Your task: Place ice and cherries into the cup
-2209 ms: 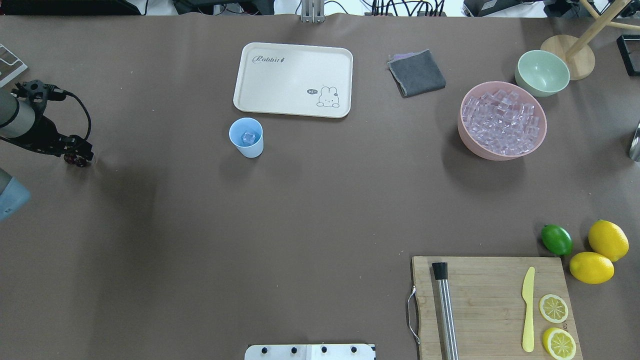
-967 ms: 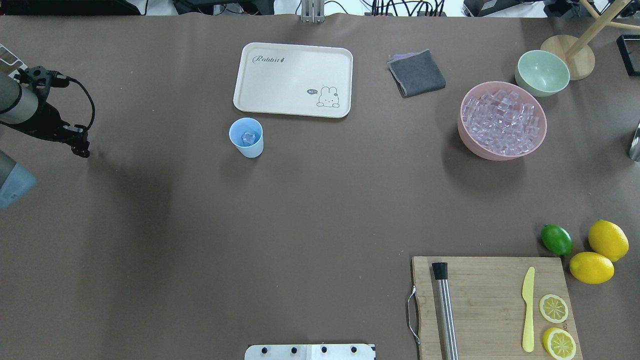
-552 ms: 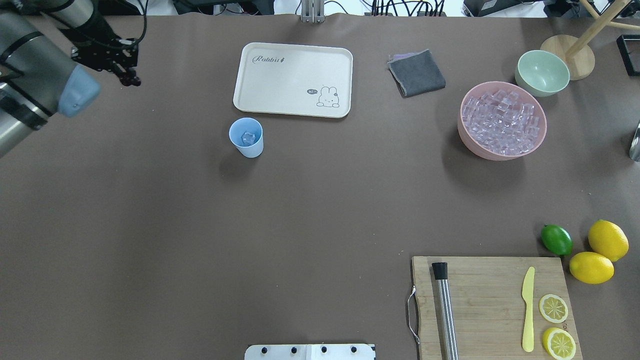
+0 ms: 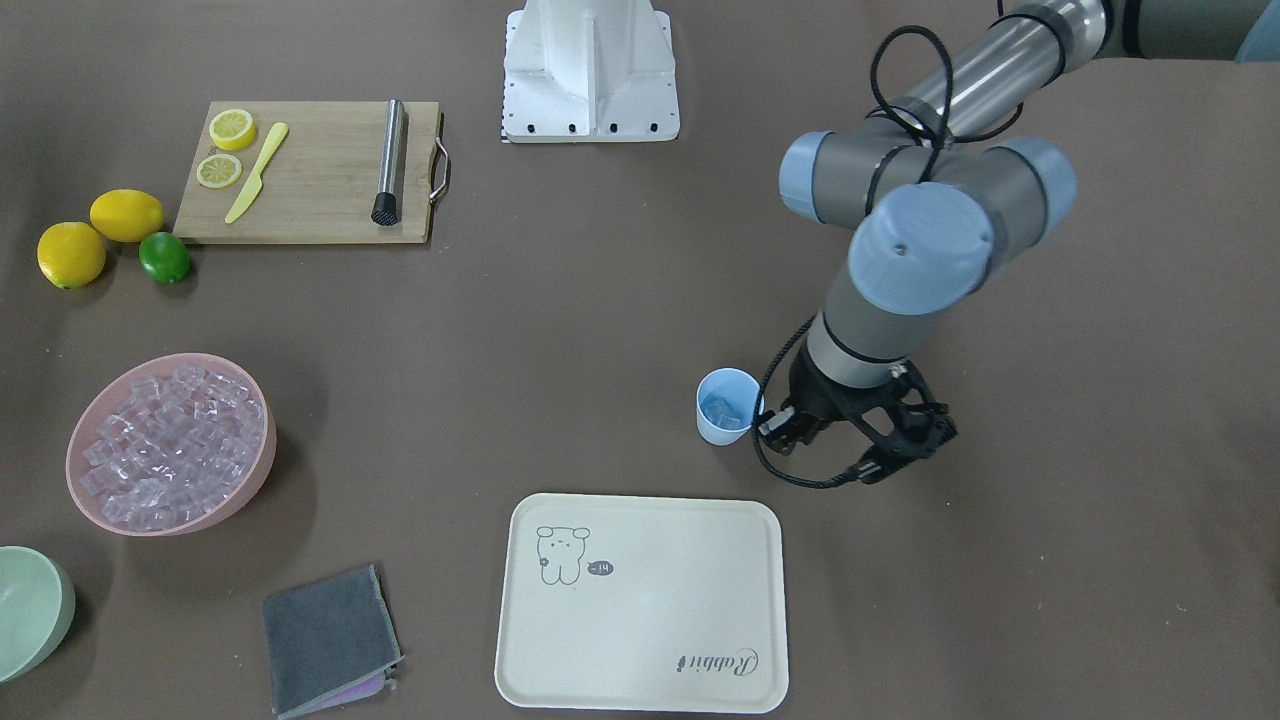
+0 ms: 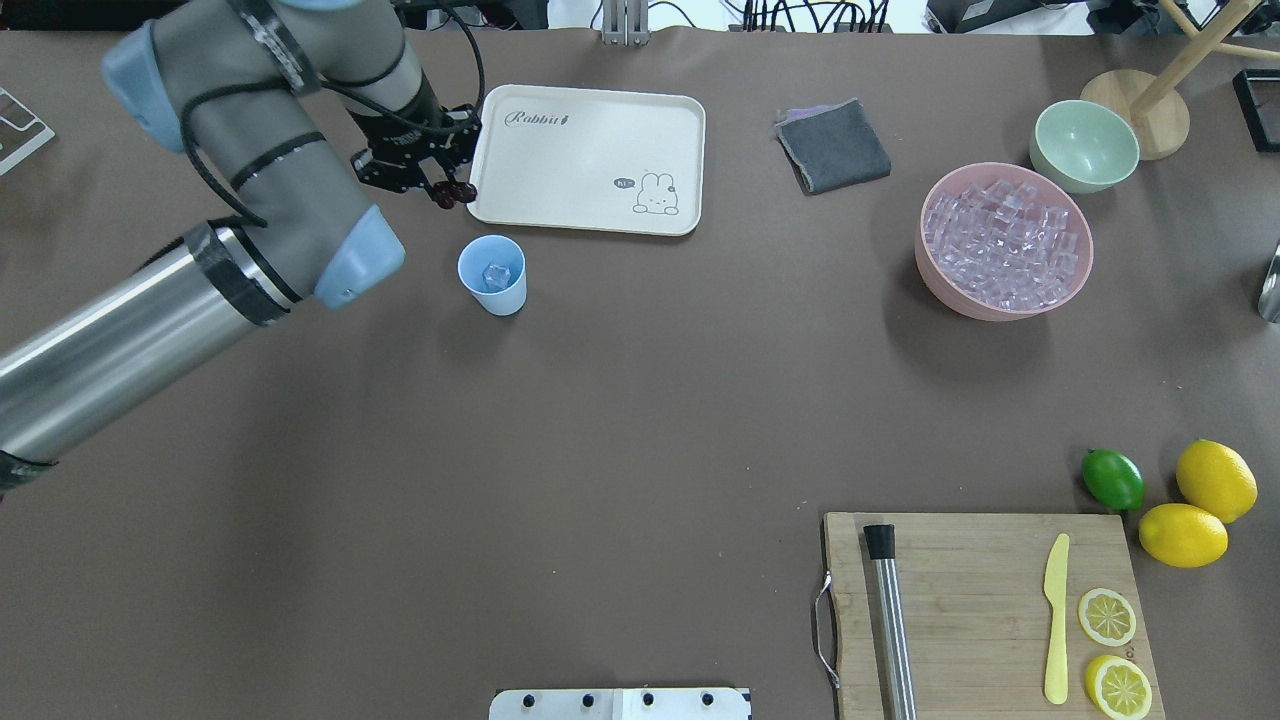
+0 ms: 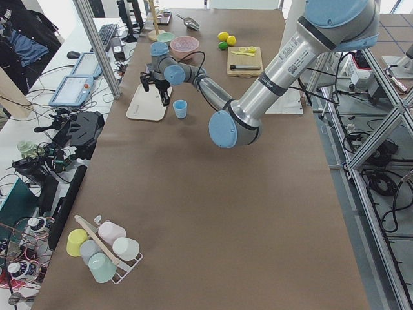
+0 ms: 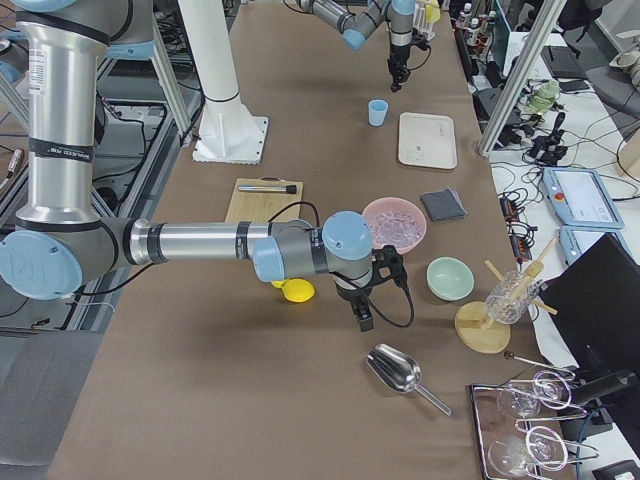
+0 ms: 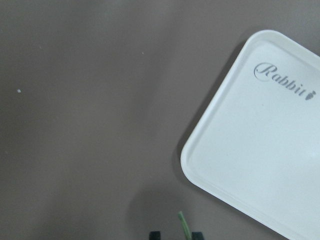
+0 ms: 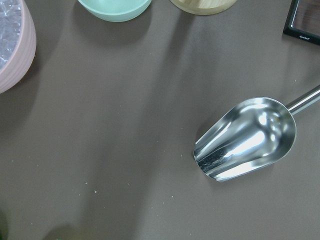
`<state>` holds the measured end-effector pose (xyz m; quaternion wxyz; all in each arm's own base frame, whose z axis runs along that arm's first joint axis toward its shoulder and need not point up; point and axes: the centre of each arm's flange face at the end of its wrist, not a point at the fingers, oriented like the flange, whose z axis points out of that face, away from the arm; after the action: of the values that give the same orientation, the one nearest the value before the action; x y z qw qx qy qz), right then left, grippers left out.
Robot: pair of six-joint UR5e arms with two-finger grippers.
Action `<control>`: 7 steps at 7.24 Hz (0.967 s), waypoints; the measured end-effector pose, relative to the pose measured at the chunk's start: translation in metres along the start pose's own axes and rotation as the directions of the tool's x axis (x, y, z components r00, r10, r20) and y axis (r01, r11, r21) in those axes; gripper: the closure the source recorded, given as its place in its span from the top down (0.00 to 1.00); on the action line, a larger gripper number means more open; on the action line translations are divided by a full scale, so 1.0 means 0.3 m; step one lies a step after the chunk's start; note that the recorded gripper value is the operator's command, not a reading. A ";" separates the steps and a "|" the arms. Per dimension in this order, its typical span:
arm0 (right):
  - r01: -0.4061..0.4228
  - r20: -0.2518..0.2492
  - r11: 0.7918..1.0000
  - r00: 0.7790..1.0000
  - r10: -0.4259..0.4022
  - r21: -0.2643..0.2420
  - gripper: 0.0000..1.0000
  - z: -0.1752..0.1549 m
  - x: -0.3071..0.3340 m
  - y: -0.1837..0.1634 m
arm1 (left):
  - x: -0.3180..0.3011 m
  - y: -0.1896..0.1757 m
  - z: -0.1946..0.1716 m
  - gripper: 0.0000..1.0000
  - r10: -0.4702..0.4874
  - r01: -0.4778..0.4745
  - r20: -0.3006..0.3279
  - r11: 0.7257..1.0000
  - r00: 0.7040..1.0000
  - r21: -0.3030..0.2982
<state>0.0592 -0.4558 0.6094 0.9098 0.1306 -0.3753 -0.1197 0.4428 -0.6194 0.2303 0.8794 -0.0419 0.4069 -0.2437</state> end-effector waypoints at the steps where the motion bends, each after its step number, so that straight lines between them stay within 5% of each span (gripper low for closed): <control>1: -0.002 0.001 1.000 1.000 0.002 -0.002 0.99 0.002 0.001 0.005 | 0.022 0.070 0.029 0.34 -0.012 0.012 -0.009 1.000 1.000 0.010; 4: -0.004 0.000 1.000 1.000 0.004 -0.004 0.99 0.004 0.003 0.003 | 0.012 0.136 0.047 0.39 -0.019 0.019 -0.023 1.000 1.000 0.013; 5: -0.003 -0.001 1.000 1.000 0.003 -0.003 0.99 0.003 0.004 0.000 | -0.004 0.141 0.046 0.62 -0.017 0.017 -0.024 1.000 1.000 0.013; 6: -0.004 -0.002 1.000 1.000 0.004 -0.004 0.99 0.004 0.005 -0.002 | -0.019 0.143 0.049 0.97 -0.015 0.016 -0.023 1.000 1.000 0.012; 7: -0.003 -0.003 1.000 1.000 0.003 -0.004 0.99 0.004 0.006 -0.004 | -0.029 0.146 0.053 0.98 -0.014 0.014 -0.021 1.000 1.000 0.011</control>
<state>0.0594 -0.4576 0.6109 0.9108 0.1285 -0.3739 -0.1187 0.4671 -0.5789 0.2350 0.8736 -0.0374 0.4143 -0.2525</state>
